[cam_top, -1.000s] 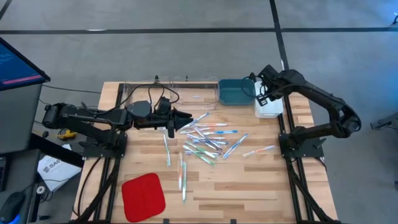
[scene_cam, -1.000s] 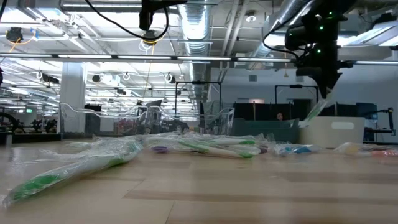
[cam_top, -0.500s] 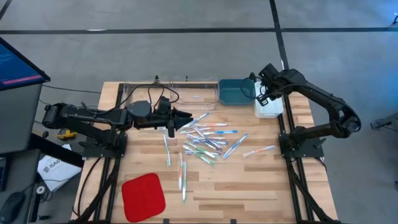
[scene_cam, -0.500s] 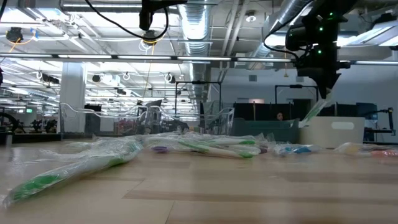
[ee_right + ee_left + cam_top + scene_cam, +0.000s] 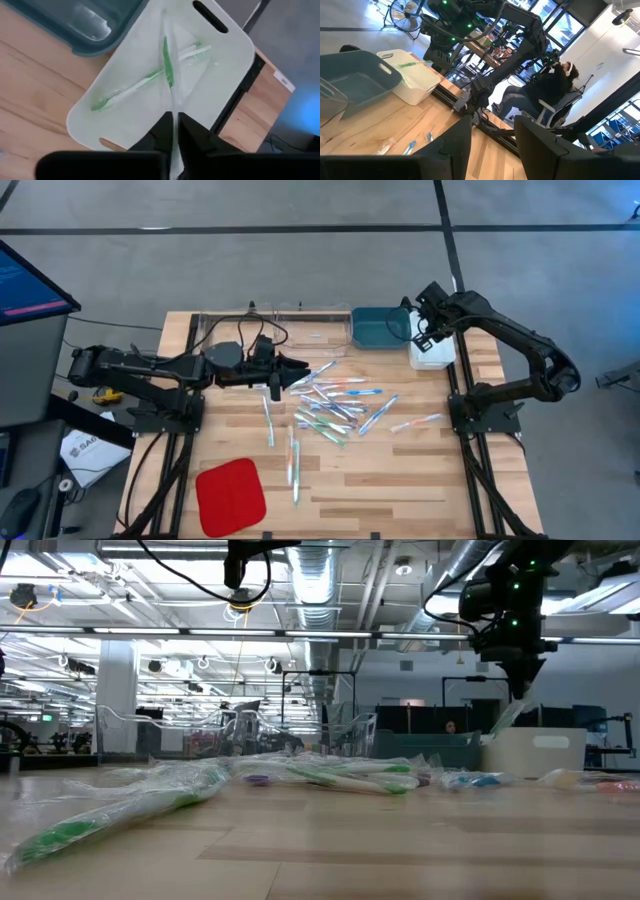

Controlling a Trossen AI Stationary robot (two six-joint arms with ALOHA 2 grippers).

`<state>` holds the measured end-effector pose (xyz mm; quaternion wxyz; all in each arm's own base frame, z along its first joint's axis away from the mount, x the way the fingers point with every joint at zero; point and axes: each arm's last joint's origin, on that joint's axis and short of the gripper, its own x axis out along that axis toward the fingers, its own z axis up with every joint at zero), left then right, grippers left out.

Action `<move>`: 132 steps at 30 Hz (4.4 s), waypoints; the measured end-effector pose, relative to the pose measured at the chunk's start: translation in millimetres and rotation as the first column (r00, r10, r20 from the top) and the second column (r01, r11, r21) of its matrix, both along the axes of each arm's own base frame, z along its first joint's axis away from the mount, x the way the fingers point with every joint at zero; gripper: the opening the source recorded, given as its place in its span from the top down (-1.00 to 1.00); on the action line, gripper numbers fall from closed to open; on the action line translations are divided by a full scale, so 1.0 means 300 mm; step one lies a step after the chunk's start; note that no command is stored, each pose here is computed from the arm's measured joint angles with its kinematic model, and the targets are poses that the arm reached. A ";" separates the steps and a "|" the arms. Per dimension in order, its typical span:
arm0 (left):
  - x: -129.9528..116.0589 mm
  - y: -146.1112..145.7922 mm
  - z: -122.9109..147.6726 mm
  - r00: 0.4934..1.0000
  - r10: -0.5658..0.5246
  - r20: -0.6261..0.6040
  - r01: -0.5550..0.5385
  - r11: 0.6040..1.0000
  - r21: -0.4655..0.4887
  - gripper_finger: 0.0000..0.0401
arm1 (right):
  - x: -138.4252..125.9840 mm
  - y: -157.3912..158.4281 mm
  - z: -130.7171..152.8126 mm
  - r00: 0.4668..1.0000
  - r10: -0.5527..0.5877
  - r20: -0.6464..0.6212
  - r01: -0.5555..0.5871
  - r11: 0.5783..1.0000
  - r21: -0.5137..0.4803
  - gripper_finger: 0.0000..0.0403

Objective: Pick & Place Toothbrushes
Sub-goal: Adjust the green toothbrush in the white bin, then put the violet toothbrush into the left transparent bin

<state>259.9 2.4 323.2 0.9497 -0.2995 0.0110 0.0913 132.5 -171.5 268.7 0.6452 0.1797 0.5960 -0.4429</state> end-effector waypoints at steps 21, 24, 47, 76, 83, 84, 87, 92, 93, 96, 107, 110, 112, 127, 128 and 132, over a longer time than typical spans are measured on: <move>0.000 0.001 0.002 1.000 0.015 0.010 -0.015 1.000 -0.013 0.28 | 0.019 0.020 0.001 0.999 0.034 -0.025 -0.034 0.999 -0.010 0.17; 0.000 0.003 0.007 0.999 0.019 0.026 -0.019 1.000 -0.021 0.28 | 0.046 0.032 0.017 0.997 0.071 -0.005 -0.071 0.997 -0.034 0.17; -0.004 0.083 0.053 0.986 -0.039 0.164 0.038 0.999 0.009 0.28 | 0.285 0.332 0.356 0.699 0.319 0.640 -0.151 0.941 -0.304 0.20; -0.006 0.015 -0.096 0.901 -0.307 -0.305 0.369 0.913 0.172 0.28 | 0.369 0.468 0.474 0.352 0.454 0.818 -0.179 0.891 -0.418 0.28; 0.078 0.012 -0.239 0.818 -0.319 -0.478 0.422 0.898 0.125 0.28 | 0.370 0.468 0.475 0.351 0.455 0.819 -0.177 0.891 -0.419 0.26; 0.094 0.006 -0.268 0.796 -0.337 -0.503 0.442 0.891 0.103 0.28 | 0.370 0.468 0.475 0.351 0.455 0.819 -0.177 0.891 -0.419 0.26; 0.132 -0.016 -0.349 0.736 -0.360 -0.573 0.489 0.868 0.084 0.28 | 0.370 0.468 0.475 0.351 0.455 0.819 -0.176 0.891 -0.419 0.27; 0.170 -0.064 -0.458 0.651 -0.304 -0.696 0.587 0.782 0.208 0.28 | 0.369 0.467 0.474 0.353 0.454 0.818 -0.177 0.891 -0.419 0.29; 0.177 -0.075 -0.474 0.643 -0.277 -0.714 0.602 0.759 0.247 0.28 | 0.369 0.467 0.474 0.354 0.454 0.818 -0.177 0.891 -0.418 0.29; 0.194 -0.104 -0.515 0.626 -0.217 -0.749 0.644 0.685 0.341 0.28 | 0.373 0.467 0.471 0.357 0.454 0.816 -0.179 0.891 -0.417 0.29; 0.234 -0.077 -0.531 0.685 -0.160 -0.710 0.621 0.638 0.455 0.28 | 0.389 0.466 0.451 0.388 0.451 0.804 -0.194 0.892 -0.407 0.29; 0.241 -0.067 -0.566 0.656 -0.166 -0.736 0.649 0.621 0.439 0.28 | 0.403 0.465 0.433 0.410 0.449 0.794 -0.207 0.893 -0.399 0.29; 0.246 -0.069 -0.604 0.624 -0.178 -0.761 0.682 0.600 0.419 0.28 | 0.401 0.465 0.439 0.401 0.450 0.798 -0.202 0.893 -0.403 0.29; 0.256 -0.069 -0.620 0.619 -0.161 -0.768 0.680 0.600 0.422 0.28 | 0.415 0.465 0.426 0.415 0.436 0.799 -0.204 0.900 -0.385 0.28; 0.256 -0.069 -0.619 0.620 -0.160 -0.768 0.678 0.601 0.423 0.28 | 0.415 0.465 0.426 0.416 0.436 0.798 -0.204 0.900 -0.385 0.28; 0.256 -0.068 -0.619 0.625 -0.149 -0.766 0.660 0.625 0.417 0.28 | 0.415 0.465 0.426 0.416 0.436 0.798 -0.204 0.900 -0.385 0.27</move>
